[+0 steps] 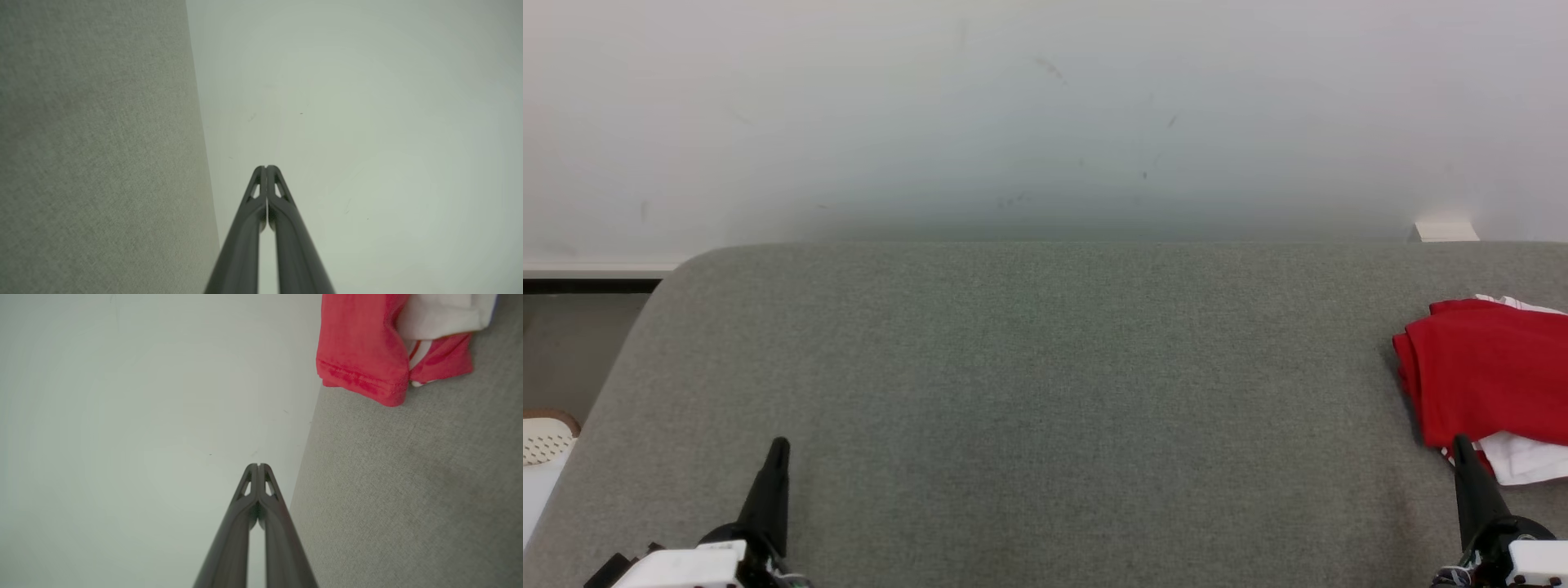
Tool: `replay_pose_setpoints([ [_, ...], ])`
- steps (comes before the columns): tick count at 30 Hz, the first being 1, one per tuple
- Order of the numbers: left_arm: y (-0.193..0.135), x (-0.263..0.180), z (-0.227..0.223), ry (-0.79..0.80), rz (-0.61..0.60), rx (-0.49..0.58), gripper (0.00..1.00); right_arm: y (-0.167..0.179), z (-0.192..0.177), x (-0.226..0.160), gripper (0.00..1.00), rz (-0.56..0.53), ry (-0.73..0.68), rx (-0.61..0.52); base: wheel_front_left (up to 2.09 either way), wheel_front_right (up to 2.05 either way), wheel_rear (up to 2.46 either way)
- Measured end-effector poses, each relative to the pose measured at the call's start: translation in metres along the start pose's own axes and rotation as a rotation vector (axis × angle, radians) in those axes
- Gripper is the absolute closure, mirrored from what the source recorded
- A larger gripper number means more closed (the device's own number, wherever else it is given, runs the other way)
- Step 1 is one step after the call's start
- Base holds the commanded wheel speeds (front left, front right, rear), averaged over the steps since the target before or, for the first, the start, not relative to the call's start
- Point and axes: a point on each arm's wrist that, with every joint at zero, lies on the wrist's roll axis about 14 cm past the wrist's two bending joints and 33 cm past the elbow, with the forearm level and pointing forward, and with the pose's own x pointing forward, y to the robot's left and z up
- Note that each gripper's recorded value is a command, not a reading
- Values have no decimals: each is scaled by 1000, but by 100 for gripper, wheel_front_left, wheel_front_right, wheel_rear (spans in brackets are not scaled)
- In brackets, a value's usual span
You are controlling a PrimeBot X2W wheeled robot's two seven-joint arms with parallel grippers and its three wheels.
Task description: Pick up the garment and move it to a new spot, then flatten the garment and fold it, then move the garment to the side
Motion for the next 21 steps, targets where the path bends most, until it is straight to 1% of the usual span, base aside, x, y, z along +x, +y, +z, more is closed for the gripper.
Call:
replay_pose_setpoints([
  [21,0,0,0,0,0,0,100,0,0,0,100,0,0,0,0,0,0],
])
